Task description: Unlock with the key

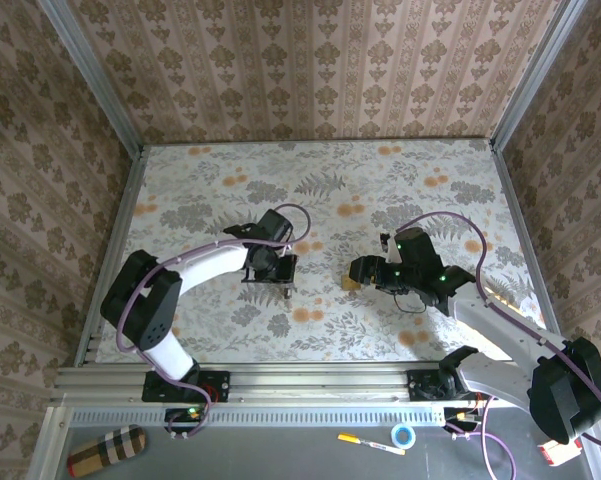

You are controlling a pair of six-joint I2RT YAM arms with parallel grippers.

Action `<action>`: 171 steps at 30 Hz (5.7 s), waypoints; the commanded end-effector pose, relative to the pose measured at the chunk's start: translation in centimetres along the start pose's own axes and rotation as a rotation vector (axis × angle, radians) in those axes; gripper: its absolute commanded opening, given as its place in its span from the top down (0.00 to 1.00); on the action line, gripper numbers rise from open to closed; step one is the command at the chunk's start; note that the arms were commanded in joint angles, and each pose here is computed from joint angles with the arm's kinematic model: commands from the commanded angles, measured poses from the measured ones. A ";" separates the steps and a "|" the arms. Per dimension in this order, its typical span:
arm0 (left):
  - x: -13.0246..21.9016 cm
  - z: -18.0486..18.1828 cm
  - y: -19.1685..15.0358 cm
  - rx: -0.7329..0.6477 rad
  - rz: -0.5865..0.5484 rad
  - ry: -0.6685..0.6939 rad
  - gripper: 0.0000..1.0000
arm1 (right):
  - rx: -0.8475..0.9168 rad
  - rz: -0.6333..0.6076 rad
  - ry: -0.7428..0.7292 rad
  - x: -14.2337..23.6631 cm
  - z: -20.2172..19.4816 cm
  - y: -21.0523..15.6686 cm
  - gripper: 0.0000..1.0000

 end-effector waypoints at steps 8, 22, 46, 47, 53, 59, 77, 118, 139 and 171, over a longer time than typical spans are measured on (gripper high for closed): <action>-2.2 -0.2 0.0 -0.101 0.072 0.128 1.00 | 0.013 0.025 -0.003 0.3 -0.6 -0.9 0.36; -4.8 -2.9 0.0 -0.108 0.062 0.069 1.00 | 0.017 0.017 0.004 0.8 -0.8 -1.0 0.35; -2.0 -5.0 3.0 -0.033 -0.087 -0.078 0.40 | 0.009 0.013 0.006 1.2 -1.2 -1.6 0.35; -1.6 -5.0 3.1 -0.028 -0.099 -0.084 0.38 | 0.008 0.014 0.004 1.2 -1.3 -1.7 0.35; 0.9 -5.1 3.3 0.005 -0.174 -0.148 0.36 | 0.012 0.020 0.000 1.3 -1.4 -2.1 0.35; 3.0 -3.1 3.0 0.112 -0.251 -0.202 0.39 | 0.114 0.090 -0.004 -0.9 0.7 -3.3 0.41; 10.3 4.9 0.2 0.281 -0.503 -0.352 0.31 | 0.320 0.251 -0.046 -13.2 3.6 -4.6 0.71; 9.3 8.0 -2.1 0.341 -0.499 -0.330 0.31 | 0.477 0.354 0.065 -15.1 10.7 -8.3 0.66; 9.9 6.0 -1.7 0.091 -0.539 -0.219 0.25 | 0.421 0.033 -0.265 -2.9 4.9 -1.4 0.20; -1.1 -1.5 -1.3 -0.430 0.042 0.217 0.28 | 0.219 -0.020 -0.348 4.6 -3.4 -2.8 0.00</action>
Point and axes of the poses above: each hand's point on the last joint's axis, 136 mm out from that joint toward the fingers, its own x axis back along the fingers, its own z axis along the line the jaws close on, y = z × x, the point moved 2 cm from there along x, back along the fingers, and after that the axes turned 12 degrees about x, right-handed, at the moved point
